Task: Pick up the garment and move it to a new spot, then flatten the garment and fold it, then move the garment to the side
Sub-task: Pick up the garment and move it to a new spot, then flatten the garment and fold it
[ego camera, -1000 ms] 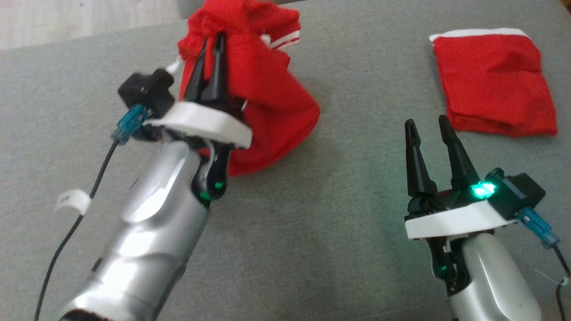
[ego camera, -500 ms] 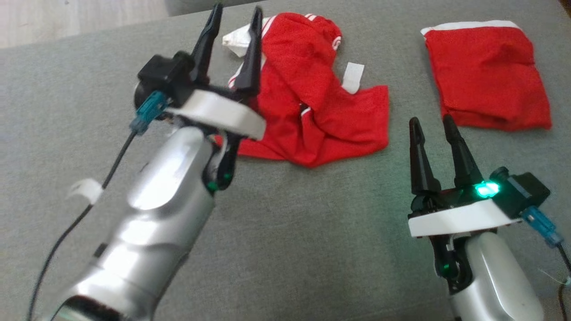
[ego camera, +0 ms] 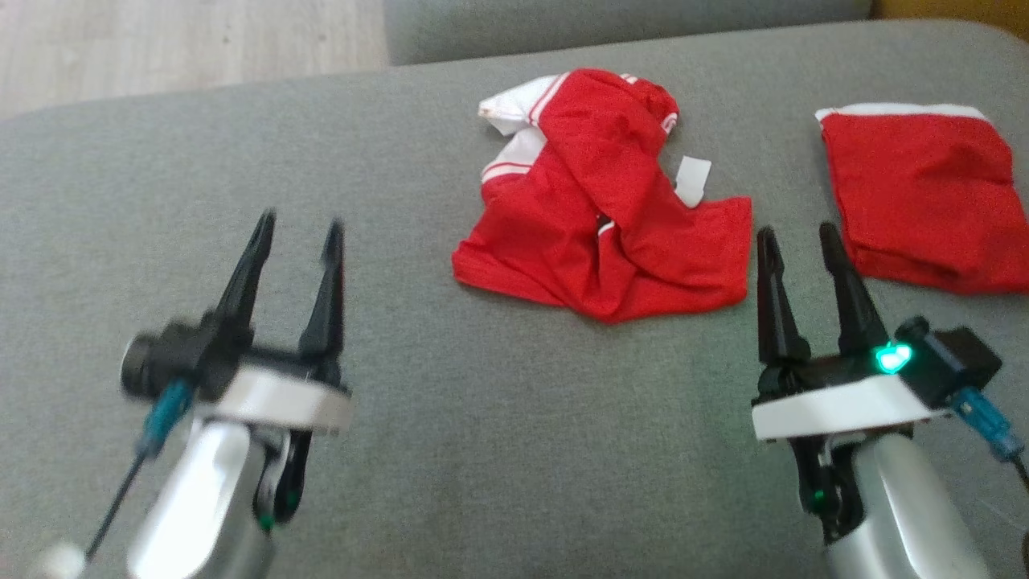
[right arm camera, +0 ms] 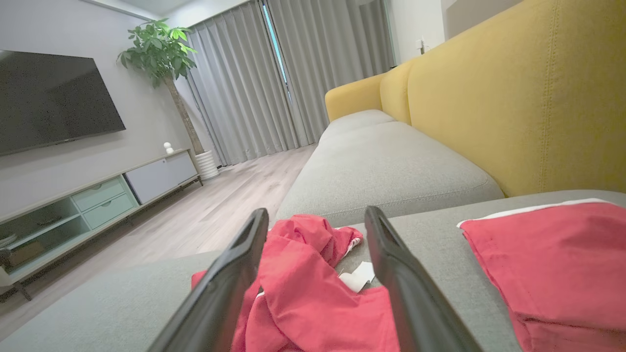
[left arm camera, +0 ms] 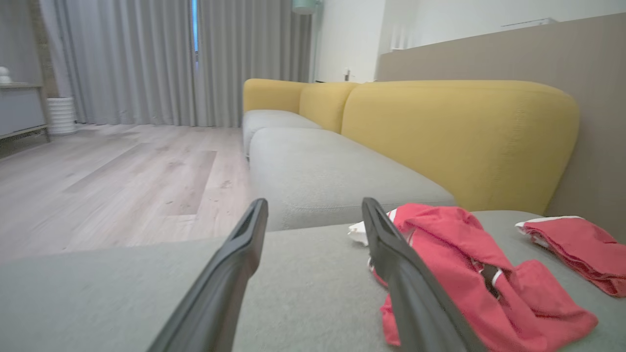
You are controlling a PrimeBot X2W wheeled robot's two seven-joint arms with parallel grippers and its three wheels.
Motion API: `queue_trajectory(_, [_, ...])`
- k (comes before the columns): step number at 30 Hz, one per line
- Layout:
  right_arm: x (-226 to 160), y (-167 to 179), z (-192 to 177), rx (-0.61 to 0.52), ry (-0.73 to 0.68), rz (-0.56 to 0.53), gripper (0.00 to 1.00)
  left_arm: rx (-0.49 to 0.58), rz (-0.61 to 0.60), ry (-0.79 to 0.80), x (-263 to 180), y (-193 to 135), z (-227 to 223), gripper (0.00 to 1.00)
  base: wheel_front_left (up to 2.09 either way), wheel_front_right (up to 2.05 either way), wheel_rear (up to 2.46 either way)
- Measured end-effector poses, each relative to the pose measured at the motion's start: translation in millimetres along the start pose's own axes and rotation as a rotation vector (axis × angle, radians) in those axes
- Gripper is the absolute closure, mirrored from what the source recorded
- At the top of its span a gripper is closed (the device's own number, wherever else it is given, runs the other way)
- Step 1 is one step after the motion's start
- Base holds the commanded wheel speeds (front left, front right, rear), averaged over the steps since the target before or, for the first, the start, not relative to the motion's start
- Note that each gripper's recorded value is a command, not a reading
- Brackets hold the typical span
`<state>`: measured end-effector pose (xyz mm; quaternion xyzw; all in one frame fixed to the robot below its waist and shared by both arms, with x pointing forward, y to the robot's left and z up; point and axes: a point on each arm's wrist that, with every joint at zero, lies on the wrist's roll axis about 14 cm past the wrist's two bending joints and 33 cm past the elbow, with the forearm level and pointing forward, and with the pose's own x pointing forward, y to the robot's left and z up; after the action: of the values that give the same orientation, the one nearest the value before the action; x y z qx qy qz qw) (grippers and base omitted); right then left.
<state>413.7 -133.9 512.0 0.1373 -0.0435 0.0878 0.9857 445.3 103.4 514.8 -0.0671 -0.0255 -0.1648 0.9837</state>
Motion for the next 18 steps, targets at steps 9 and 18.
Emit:
queue_trajectory(9, [-13, 9, -12, 0.01, 0.039, 0.018, 0.0, -0.081, 0.142, 0.001, -55, 12, -12, 0.0, 0.0, 0.0, 0.0])
queue_trajectory(18, [-12, -3, -41, -0.03, 0.132, -0.009, 0.0, -0.076, 0.132, -0.02, -50, 11, -9, 0.0, 0.0, 0.0, 0.0])
